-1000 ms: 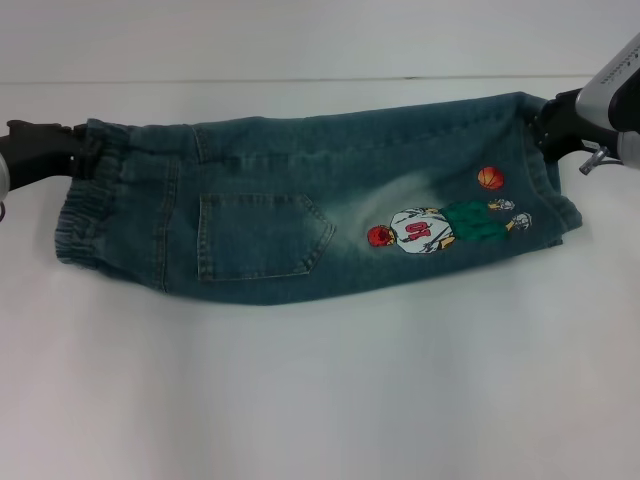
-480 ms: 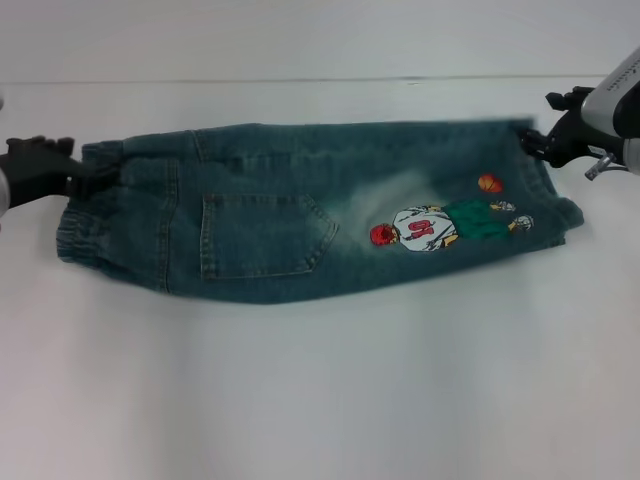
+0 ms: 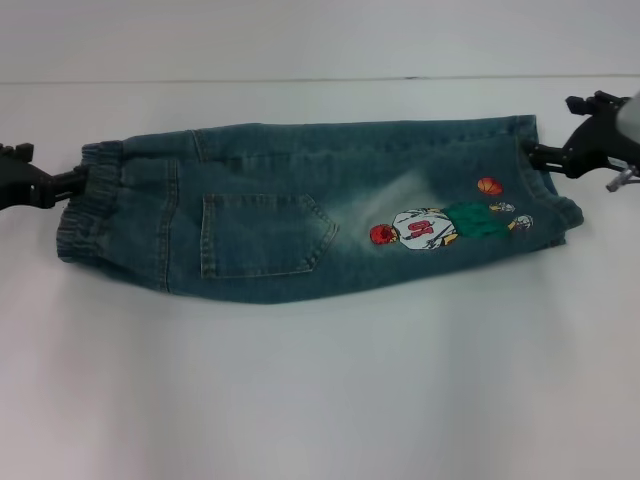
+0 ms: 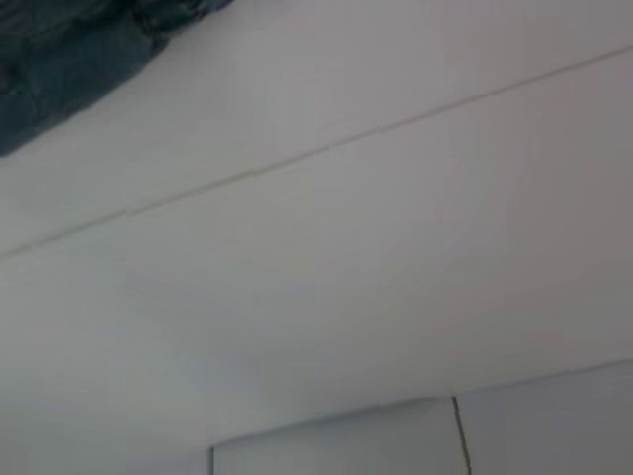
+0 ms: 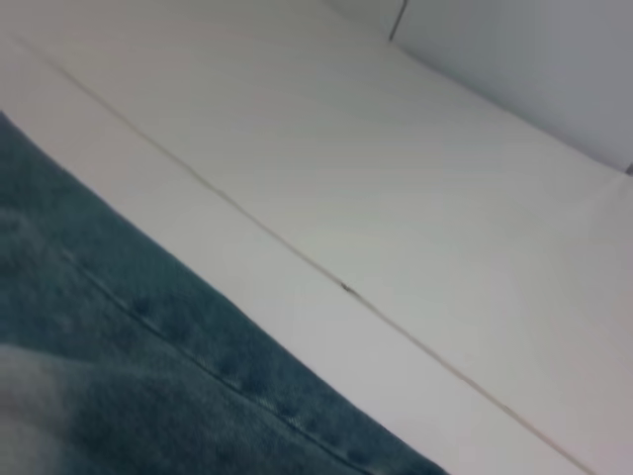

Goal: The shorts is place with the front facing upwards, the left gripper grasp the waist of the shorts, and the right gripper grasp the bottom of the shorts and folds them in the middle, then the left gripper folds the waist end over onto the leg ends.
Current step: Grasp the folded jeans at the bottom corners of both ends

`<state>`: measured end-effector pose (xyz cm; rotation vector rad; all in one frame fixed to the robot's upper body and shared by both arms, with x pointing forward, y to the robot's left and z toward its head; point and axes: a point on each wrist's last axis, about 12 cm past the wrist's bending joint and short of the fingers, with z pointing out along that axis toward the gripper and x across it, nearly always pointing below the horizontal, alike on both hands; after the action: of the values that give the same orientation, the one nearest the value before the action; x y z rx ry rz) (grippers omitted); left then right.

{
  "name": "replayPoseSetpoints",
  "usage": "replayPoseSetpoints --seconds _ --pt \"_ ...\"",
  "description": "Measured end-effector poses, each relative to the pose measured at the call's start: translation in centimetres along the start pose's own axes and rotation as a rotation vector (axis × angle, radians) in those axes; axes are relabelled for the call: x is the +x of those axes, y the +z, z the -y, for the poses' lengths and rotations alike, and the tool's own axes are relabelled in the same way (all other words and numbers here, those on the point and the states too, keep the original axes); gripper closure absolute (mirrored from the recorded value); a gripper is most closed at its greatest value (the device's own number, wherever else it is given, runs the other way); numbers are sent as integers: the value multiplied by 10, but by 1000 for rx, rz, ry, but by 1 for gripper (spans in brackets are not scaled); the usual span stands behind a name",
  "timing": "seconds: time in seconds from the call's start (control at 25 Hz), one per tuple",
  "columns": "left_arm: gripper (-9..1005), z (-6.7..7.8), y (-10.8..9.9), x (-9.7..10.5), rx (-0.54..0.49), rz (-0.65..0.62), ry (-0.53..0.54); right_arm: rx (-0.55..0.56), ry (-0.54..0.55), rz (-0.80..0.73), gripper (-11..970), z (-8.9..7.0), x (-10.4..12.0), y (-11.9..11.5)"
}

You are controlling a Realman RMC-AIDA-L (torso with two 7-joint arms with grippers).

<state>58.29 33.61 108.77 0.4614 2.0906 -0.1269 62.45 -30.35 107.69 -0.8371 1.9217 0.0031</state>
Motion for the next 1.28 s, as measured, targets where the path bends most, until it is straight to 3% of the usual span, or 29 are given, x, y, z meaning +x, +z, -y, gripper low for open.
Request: replayPoseSetpoints --seconds 0.24,0.28,0.32,0.48,0.64,1.04,1.16,1.28 --pt "198 2 -34 3 123 191 -77 -88 78 162 116 -5 10 -33" --pt "198 6 -54 13 209 335 -105 -104 88 200 115 -8 12 -39" --pt "198 7 -60 18 229 380 -112 -115 100 236 115 -9 14 -44" --pt "198 10 -85 40 276 543 -143 -181 141 358 120 -19 20 -64" --pt "199 23 -100 65 304 633 -156 -245 178 445 125 -36 31 -75" --pt "199 37 -105 103 220 648 -249 -157 252 526 135 -77 61 -73" --pt "198 37 -105 111 175 633 -260 -185 269 519 134 -86 62 -70" --pt "198 36 -100 117 145 584 -261 -252 221 506 133 -99 59 -64"
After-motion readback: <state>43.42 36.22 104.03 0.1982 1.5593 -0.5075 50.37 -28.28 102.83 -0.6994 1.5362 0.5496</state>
